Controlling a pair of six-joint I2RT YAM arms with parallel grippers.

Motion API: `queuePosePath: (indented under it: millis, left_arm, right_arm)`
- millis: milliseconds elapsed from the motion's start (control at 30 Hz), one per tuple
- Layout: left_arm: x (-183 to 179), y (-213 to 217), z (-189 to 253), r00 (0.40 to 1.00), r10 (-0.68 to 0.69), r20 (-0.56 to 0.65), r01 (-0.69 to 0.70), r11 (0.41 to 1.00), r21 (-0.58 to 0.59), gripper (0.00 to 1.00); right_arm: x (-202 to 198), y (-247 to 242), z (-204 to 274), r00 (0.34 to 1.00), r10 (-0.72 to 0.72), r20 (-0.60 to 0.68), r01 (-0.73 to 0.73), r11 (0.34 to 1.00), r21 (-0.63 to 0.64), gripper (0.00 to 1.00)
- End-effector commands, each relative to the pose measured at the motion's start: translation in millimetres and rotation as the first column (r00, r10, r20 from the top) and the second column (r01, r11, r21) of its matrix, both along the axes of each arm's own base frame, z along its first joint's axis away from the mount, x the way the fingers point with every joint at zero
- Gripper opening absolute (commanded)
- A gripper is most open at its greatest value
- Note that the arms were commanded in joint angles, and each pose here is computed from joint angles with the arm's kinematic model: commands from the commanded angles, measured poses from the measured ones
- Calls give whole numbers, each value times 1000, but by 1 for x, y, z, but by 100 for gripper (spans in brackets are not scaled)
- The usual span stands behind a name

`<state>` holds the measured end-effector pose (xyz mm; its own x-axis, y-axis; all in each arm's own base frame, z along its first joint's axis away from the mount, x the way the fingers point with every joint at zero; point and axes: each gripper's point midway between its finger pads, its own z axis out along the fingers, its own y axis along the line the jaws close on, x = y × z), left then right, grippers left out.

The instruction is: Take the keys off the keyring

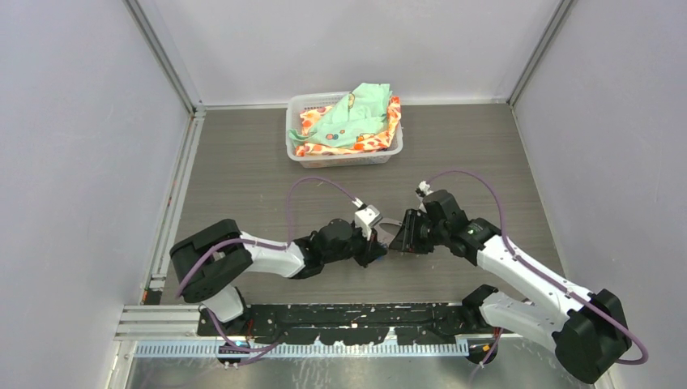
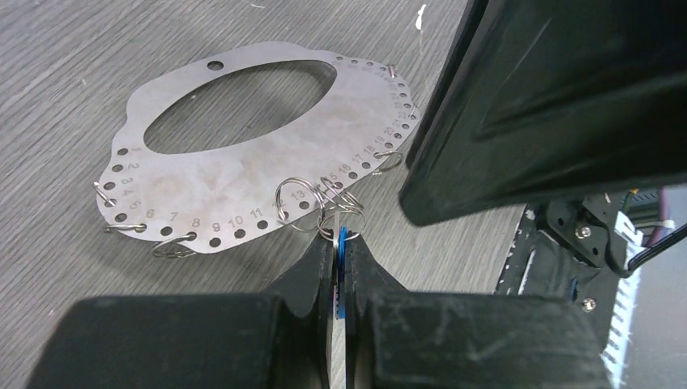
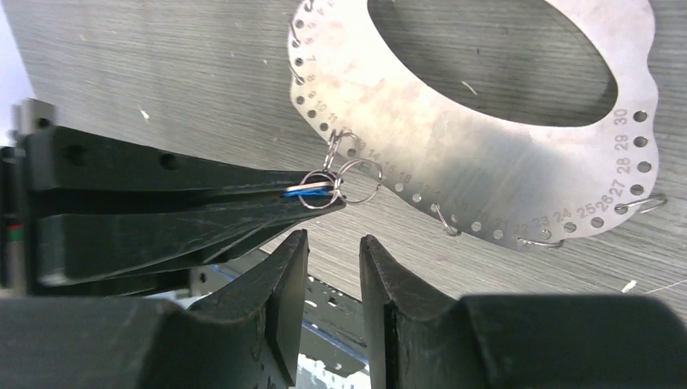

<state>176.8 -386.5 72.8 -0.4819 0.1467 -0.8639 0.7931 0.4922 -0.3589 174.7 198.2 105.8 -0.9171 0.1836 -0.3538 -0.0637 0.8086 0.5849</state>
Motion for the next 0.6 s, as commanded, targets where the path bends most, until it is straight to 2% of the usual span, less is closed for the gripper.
queuePosePath:
  millis: [0, 167, 267, 367, 467, 567]
  left_arm:
    - [0, -15, 19, 999, -14, -47, 12, 999, -43, 0]
    - [-4, -20, 24, 994, -38, -99, 36, 999, -24, 0]
    - [-7, -23, 30, 989, -58, -139, 56, 998, -19, 0]
    - [-7, -26, 38, 982, -63, -177, 60, 998, -25, 0]
    - [-5, -23, 37, 970, -52, -238, 54, 999, 4, 0]
    - [-2, -21, 38, 948, -48, -316, 57, 998, 19, 0]
  right_arm:
    - [14, -2, 6, 993, -37, 112, 37, 999, 2, 35]
    - [19, -12, 6, 982, -89, 169, 92, 996, -8, 31]
    - [24, -22, 12, 960, -133, 245, 138, 990, -3, 30]
    - [29, -27, 31, 916, -186, 355, 167, 982, 83, 19]
    - [33, -37, 37, 865, -239, 440, 204, 971, 125, 27]
    - [29, -39, 44, 835, -214, 507, 166, 976, 140, 28]
